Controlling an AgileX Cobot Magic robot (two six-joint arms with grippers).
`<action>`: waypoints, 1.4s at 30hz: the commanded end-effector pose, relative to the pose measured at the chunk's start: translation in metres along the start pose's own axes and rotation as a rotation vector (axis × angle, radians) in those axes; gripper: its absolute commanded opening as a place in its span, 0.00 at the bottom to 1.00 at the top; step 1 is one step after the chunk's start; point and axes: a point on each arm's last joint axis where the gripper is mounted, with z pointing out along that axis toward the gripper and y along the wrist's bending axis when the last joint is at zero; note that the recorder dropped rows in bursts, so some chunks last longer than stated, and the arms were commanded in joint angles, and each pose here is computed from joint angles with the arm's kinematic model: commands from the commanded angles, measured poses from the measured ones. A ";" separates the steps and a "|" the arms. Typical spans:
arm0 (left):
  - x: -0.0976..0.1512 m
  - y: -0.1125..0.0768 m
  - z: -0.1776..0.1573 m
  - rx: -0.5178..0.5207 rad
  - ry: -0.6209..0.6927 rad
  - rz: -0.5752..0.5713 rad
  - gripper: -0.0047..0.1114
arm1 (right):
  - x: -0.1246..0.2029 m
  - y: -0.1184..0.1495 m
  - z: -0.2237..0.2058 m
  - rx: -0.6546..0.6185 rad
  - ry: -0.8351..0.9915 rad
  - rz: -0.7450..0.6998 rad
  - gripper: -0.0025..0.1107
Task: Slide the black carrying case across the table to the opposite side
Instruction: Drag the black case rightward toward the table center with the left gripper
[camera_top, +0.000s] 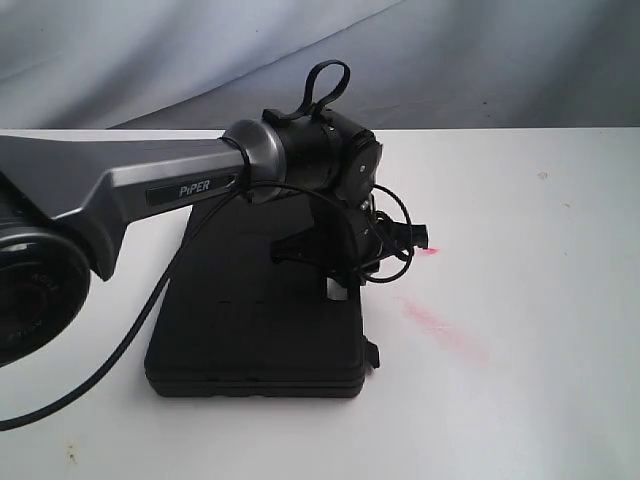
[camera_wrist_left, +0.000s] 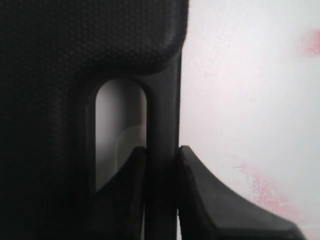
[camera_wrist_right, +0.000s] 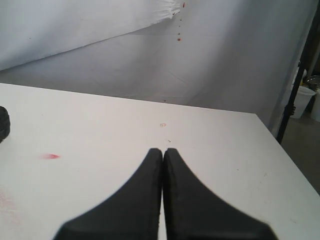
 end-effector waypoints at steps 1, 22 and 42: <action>0.002 -0.011 -0.001 0.063 -0.018 -0.022 0.04 | 0.001 0.000 0.000 0.006 0.001 0.010 0.02; 0.001 -0.012 -0.001 0.070 -0.025 -0.025 0.04 | 0.001 0.000 0.000 0.006 0.001 0.010 0.02; 0.002 -0.019 -0.002 0.107 -0.054 -0.033 0.04 | 0.001 0.000 0.000 0.006 0.001 0.010 0.02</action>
